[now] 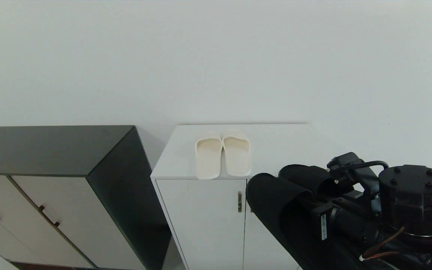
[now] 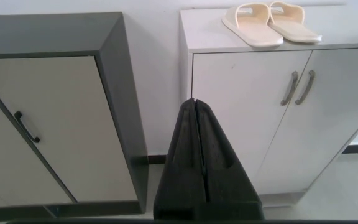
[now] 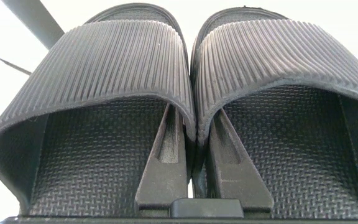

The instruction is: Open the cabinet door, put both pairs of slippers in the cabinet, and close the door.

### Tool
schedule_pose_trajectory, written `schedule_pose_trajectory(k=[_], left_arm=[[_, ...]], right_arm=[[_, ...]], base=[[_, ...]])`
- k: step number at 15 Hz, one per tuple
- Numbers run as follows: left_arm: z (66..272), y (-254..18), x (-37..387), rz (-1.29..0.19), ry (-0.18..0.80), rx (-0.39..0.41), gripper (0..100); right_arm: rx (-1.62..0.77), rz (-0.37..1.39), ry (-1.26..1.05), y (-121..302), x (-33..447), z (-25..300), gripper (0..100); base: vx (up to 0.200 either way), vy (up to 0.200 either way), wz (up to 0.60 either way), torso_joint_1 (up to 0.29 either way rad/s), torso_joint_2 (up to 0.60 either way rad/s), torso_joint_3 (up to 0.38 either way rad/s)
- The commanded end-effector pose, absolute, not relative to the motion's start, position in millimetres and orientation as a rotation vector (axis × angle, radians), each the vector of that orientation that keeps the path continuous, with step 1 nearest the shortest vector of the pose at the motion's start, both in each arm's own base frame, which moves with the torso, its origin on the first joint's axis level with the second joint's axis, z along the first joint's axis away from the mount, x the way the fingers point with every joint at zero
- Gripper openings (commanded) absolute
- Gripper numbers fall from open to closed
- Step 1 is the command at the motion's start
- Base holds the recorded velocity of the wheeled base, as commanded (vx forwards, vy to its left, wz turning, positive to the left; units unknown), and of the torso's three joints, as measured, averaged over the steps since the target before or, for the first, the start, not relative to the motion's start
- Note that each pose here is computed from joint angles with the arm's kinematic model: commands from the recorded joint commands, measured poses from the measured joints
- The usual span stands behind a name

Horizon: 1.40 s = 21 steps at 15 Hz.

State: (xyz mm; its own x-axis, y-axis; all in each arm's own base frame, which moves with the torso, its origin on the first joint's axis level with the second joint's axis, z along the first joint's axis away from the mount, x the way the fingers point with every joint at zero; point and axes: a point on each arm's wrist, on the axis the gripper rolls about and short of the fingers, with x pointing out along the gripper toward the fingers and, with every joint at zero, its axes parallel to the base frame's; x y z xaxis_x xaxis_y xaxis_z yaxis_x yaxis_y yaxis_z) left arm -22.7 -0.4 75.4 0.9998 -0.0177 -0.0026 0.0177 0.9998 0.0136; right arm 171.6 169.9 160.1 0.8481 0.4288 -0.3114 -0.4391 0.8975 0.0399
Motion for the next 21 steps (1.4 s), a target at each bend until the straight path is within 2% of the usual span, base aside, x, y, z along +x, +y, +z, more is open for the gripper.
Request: schedule_pose_trajectory(k=[1, 13, 14, 21], left_arm=[[75.4, -0.4, -22.7, -0.017, 0.003, 0.014, 0], [75.4, -0.3, -22.7, -0.015, 0.003, 0.014, 0], [75.4, -0.4, -22.7, -0.017, 0.003, 0.015, 100], [75.4, -0.4, -22.7, -0.017, 0.003, 0.014, 100]], right_arm=[[-0.036, 0.459, 0.324, 170.2, 171.4, 159.1, 0], [-0.047, 0.456, 0.339, 169.9, 171.2, 154.6, 0], [-0.045, 0.457, 0.34, 170.0, 171.2, 154.6, 0], [-0.054, 0.455, 0.351, 168.1, 169.5, 151.1, 0]], base=[[0.0, 0.0, 0.0, 0.0, 0.0, 0.0], [0.0, 0.0, 0.0, 0.0, 0.0, 0.0], [0.0, 0.0, 0.0, -0.056, 0.12, 0.061], [0.0, 0.0, 0.0, -0.156, 0.36, 0.192]])
